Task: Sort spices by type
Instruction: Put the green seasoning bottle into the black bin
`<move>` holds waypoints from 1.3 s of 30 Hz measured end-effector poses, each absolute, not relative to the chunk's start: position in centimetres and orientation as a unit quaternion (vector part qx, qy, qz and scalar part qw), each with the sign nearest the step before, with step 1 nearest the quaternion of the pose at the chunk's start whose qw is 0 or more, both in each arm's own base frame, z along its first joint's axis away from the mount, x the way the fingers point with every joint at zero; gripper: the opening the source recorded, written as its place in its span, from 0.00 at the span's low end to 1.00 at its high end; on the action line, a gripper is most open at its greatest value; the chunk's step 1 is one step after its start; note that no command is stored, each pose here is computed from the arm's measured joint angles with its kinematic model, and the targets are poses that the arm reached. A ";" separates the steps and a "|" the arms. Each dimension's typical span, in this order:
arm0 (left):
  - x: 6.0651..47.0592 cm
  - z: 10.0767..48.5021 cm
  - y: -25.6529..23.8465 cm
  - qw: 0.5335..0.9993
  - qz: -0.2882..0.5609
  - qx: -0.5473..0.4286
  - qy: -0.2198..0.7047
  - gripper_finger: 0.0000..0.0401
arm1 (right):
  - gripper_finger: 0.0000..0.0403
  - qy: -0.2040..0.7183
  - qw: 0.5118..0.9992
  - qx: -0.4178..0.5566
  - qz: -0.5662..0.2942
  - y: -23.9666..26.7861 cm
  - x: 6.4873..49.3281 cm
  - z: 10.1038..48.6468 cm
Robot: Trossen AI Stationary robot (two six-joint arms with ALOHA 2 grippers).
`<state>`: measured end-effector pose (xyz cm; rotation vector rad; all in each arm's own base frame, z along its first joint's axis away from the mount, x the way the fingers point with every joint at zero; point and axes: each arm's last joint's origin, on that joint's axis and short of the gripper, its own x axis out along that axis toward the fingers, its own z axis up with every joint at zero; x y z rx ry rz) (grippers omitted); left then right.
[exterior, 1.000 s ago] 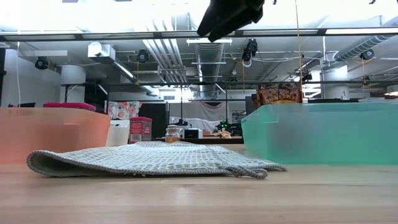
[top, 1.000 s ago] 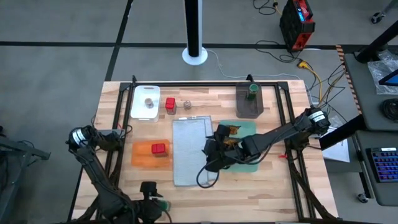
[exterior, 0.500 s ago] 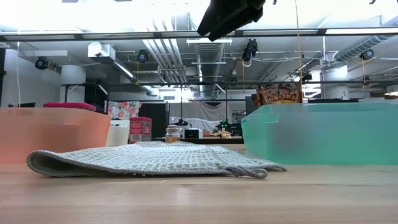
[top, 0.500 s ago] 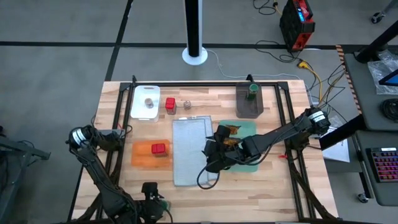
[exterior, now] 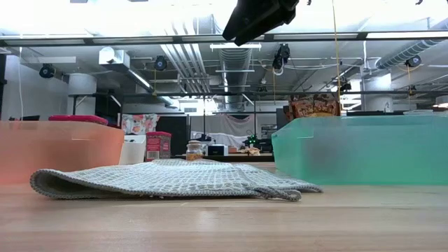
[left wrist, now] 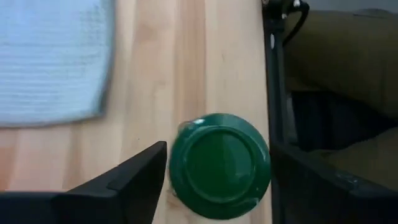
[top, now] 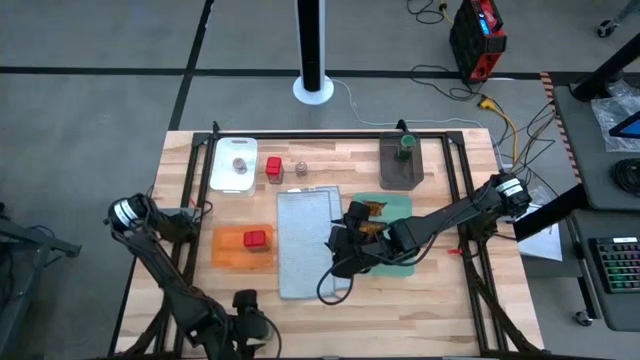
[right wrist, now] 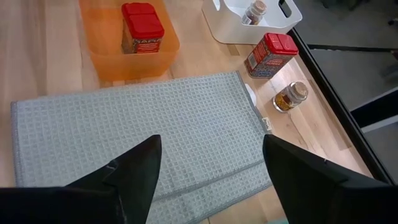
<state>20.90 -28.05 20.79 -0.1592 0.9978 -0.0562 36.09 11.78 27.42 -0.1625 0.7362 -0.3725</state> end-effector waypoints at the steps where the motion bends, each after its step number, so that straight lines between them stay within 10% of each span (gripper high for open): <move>1: 20.9 20.6 -28.0 0.874 -0.032 -0.083 0.477 0.65 | 0.68 0.357 0.913 -0.079 -0.181 11.8 36.1 27.4; 24: 21.1 20.5 -28.0 0.881 -0.054 -0.064 0.466 0.46 | 0.63 0.357 0.913 -0.080 -0.180 11.8 36.1 27.4; 39: 23.4 27.5 -26.2 0.893 -0.014 0.166 0.419 0.46 | 0.60 0.315 0.933 -0.131 -0.115 15.5 35.2 30.3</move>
